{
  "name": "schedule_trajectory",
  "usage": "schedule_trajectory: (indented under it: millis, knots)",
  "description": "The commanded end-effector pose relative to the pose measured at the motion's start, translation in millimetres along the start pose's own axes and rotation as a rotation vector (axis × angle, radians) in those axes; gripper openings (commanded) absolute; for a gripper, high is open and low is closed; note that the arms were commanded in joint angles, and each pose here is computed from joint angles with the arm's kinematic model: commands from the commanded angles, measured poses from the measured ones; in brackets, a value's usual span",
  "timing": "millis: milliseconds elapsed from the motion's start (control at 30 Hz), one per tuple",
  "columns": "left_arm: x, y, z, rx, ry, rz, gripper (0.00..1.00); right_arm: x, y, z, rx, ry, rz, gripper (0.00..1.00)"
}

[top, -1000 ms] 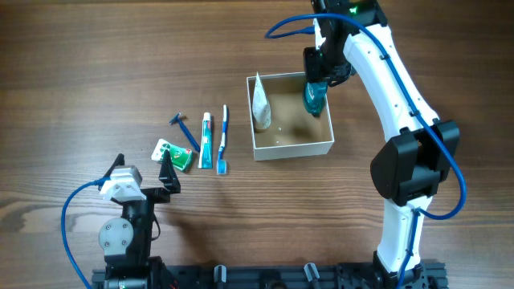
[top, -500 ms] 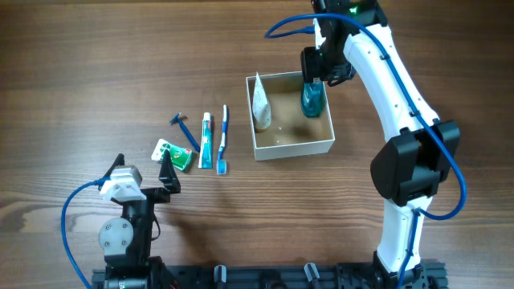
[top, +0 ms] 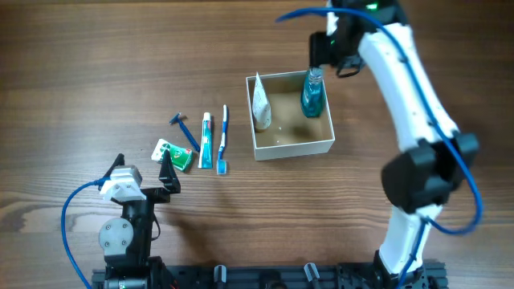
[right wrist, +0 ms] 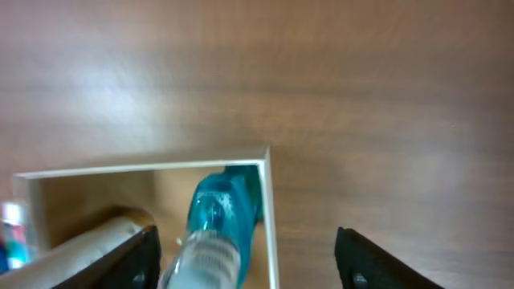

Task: Pack container
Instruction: 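Raise the right gripper and withdraw it to the right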

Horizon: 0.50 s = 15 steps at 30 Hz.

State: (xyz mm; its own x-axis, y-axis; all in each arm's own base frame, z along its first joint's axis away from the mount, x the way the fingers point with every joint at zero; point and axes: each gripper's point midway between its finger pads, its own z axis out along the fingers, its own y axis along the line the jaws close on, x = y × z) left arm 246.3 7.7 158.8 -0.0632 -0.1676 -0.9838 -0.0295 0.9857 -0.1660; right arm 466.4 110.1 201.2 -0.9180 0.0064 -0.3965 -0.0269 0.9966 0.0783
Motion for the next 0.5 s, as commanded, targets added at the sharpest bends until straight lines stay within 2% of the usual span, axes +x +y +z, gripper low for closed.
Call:
schedule_trajectory:
  millis: [0, 100, 233, 467]
  knots:
    - [2.3, 0.7, -0.1, -0.006, 0.008, -0.017, 1.00, -35.7, -32.2, -102.8, -0.002, -0.272, 0.109, 0.76]
    - [2.3, 0.8, -0.1, -0.006, 0.008, -0.017, 1.00, -42.0, -65.4, -143.7, 0.014, -0.374, 0.201, 0.78]
    - [2.3, 0.8, -0.1, -0.006, 0.008, -0.017, 1.00, -39.1, -119.4, -181.5, 0.102, -0.462, 0.313, 0.87]
    - [2.3, 0.7, -0.1, -0.006, 0.008, -0.017, 1.00, 4.4, -220.4, -181.2, 0.377, -0.374, 0.563, 1.00]
